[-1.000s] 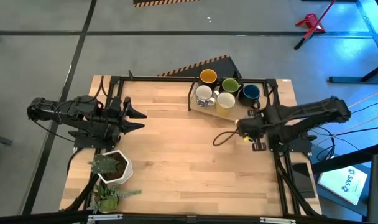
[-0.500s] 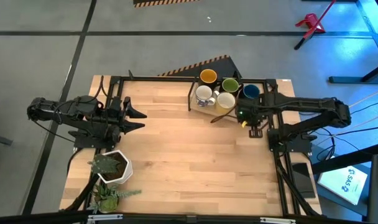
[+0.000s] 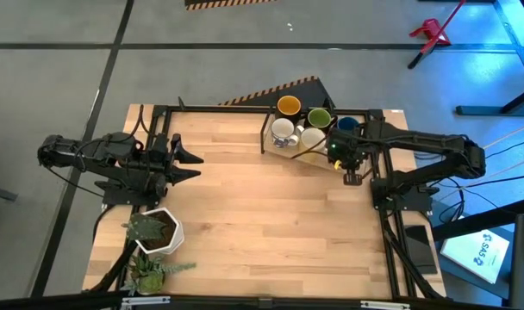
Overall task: Place coffee mugs
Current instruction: Put the blue patterned mug on the shelf
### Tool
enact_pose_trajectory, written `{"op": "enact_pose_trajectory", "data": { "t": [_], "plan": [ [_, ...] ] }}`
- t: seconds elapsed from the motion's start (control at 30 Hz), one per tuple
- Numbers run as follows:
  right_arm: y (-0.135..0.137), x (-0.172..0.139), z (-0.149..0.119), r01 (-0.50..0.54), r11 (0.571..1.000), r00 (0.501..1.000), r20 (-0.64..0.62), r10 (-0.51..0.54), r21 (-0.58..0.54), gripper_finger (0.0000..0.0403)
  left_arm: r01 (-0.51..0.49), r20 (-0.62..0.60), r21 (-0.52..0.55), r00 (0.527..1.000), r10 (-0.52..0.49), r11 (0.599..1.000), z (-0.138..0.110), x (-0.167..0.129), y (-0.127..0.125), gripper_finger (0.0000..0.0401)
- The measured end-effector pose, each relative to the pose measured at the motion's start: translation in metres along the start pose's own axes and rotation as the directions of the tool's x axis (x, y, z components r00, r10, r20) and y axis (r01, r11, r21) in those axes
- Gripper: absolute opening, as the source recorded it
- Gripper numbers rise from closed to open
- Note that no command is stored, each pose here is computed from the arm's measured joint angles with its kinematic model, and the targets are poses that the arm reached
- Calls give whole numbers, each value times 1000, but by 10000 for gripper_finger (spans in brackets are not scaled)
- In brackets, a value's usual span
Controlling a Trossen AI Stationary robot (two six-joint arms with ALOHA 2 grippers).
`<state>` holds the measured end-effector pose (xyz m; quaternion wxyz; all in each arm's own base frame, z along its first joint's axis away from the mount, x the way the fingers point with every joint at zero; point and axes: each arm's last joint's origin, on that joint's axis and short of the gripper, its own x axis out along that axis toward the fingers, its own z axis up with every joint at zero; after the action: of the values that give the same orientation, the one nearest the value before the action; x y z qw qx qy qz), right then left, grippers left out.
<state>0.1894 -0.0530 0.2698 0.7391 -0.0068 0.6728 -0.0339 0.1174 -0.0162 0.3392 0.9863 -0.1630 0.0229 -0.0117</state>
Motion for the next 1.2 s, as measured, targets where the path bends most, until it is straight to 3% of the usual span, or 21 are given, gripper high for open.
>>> {"op": "enact_pose_trajectory", "data": {
  "t": [0.3,0.73,0.93,1.2],
  "plan": [
    [3,22,-9,-27,1000,997,-67,27,-7,3,0,0,3,1000,0,1000,0,0,0,188],
    [-7,24,-7,-17,1000,1000,-8,17,3,3,-15,5,3,1000,15,1000,0,0,0,188],
    [-12,25,-7,55,998,998,-25,-54,19,36,-15,5,0,1000,15,1000,0,0,0,188],
    [-11,25,-5,43,999,999,-3,-43,19,80,-15,5,0,1000,15,1000,0,0,0,188]
  ]
}}
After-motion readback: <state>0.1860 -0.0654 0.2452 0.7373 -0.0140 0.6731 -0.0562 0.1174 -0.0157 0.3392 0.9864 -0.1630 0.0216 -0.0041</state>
